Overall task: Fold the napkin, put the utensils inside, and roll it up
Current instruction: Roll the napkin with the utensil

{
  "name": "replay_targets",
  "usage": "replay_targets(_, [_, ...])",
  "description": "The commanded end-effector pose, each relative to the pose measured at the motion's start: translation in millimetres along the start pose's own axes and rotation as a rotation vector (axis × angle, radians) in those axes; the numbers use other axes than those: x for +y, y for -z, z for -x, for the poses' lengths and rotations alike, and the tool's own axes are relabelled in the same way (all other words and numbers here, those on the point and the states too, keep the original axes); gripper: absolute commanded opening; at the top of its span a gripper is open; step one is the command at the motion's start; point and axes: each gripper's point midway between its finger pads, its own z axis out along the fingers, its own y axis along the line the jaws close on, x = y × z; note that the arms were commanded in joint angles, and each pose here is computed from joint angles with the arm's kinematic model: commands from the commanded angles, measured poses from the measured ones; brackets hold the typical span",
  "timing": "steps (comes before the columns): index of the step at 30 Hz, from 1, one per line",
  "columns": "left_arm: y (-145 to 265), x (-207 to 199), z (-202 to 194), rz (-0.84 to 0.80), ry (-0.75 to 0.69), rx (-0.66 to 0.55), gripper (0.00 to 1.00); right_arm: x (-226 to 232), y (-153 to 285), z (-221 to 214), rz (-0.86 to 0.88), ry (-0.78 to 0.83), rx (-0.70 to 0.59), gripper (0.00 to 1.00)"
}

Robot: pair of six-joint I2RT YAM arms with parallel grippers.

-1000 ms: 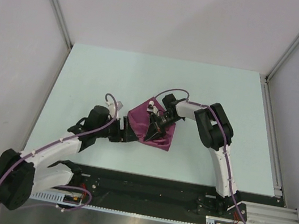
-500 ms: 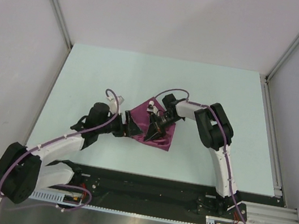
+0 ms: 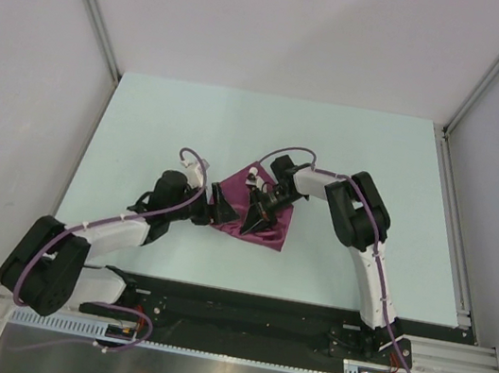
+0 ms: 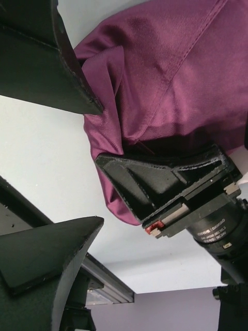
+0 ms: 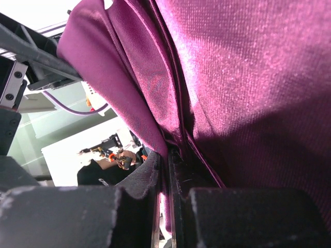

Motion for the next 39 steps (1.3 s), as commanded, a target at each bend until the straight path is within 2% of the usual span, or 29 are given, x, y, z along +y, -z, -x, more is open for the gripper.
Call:
replay_targets(1, [-5.1, 15.9, 11.8, 0.044, -0.061, -0.065, 0.84, -37.3, 5.2, 22.0, -0.196, 0.060, -0.099, 0.00])
replay_targets(10, [-17.2, 41.8, 8.3, 0.113, -0.064, -0.051, 0.84, -26.0, 9.5, 23.9, -0.191, 0.077, -0.118, 0.01])
replay_targets(16, [-20.0, 61.1, 0.3, 0.184, -0.052, -0.023, 0.83, -13.3, 14.2, 25.0, -0.188, 0.100, -0.134, 0.17])
replay_targets(20, [-19.6, 73.7, -9.5, 0.220, -0.028, 0.004, 0.83, 0.3, 24.6, 27.1, -0.197, 0.139, -0.171, 0.36])
replay_targets(26, [-17.1, 76.4, -16.6, 0.219, -0.023, 0.016, 0.83, 15.4, 42.4, 23.8, -0.244, 0.194, -0.223, 0.53])
replay_targets(31, [-16.3, 75.3, -17.8, 0.211, -0.021, 0.018, 0.83, 18.3, 58.0, 11.7, -0.320, 0.267, -0.284, 0.61])
replay_targets(36, [-16.0, 73.5, -16.4, 0.206, -0.026, 0.016, 0.83, 32.4, 75.9, 5.2, -0.392, 0.366, -0.368, 0.62])
replay_targets(39, [-15.7, 72.0, -16.1, 0.201, -0.027, 0.017, 0.83, 28.9, 77.5, -2.6, -0.423, 0.372, -0.366, 0.61])
